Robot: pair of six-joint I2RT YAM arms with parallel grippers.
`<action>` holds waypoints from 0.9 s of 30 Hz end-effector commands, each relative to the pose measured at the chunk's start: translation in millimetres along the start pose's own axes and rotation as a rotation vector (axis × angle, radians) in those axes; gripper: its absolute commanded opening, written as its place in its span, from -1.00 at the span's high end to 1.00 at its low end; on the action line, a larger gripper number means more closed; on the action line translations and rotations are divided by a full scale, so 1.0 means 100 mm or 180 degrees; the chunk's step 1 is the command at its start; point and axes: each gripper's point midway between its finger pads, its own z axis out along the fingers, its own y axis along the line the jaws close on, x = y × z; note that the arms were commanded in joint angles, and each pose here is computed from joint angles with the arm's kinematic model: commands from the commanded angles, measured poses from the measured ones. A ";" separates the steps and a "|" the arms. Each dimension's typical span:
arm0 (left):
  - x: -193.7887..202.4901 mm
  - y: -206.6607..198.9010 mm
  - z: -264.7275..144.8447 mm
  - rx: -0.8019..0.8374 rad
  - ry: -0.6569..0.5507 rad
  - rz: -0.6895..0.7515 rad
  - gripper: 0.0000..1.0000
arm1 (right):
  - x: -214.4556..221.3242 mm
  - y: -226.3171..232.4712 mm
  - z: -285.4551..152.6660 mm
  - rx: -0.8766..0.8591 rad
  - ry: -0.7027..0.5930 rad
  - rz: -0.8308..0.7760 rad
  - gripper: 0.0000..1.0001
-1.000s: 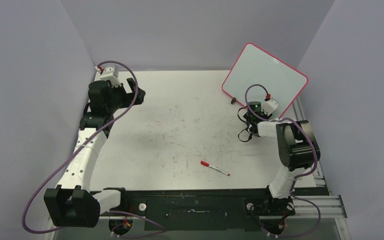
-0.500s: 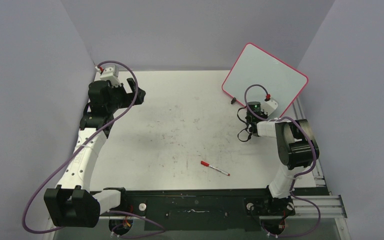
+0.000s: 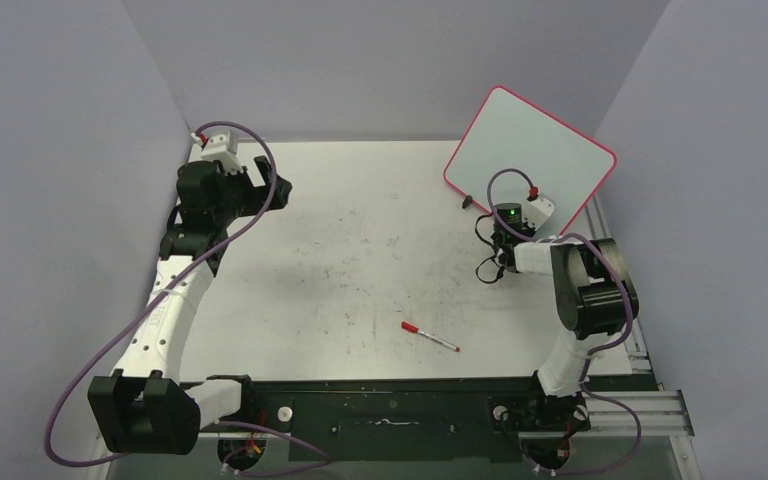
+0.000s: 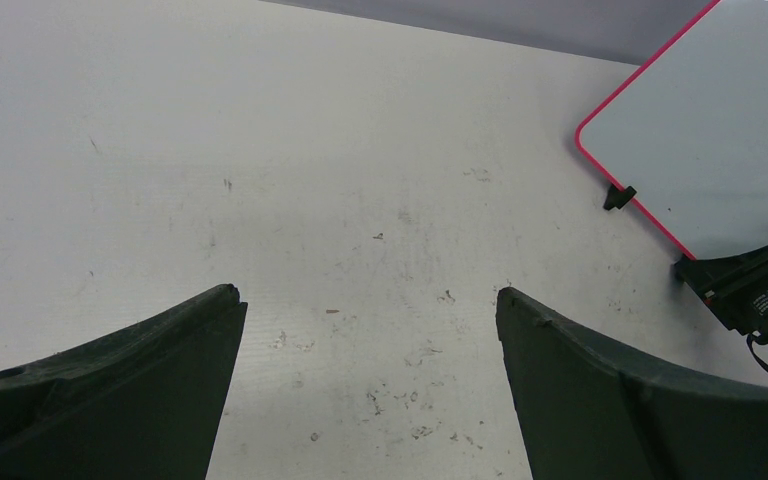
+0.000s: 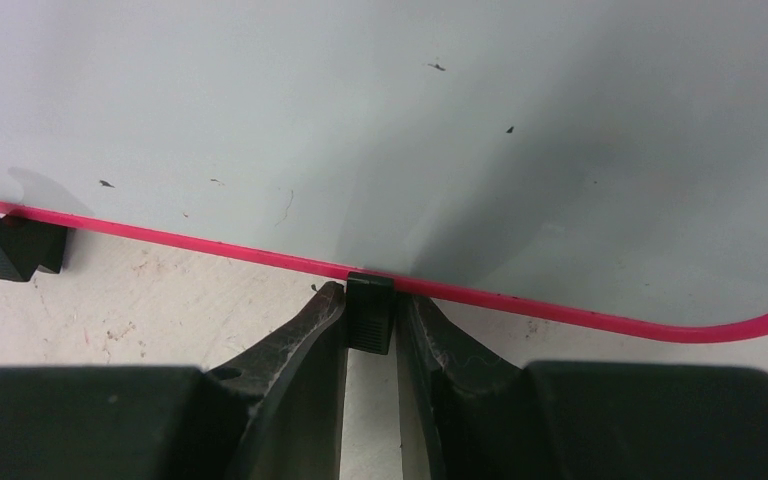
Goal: Write a sentence on the whiteboard
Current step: Move the whiteboard stand to the center of the board.
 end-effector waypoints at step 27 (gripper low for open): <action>0.00 -0.12 0.09 0.0143 -0.0028 0.0080 -0.93 | 0.80 0.72 -0.79 -0.1348 0.0537 -0.0573 0.89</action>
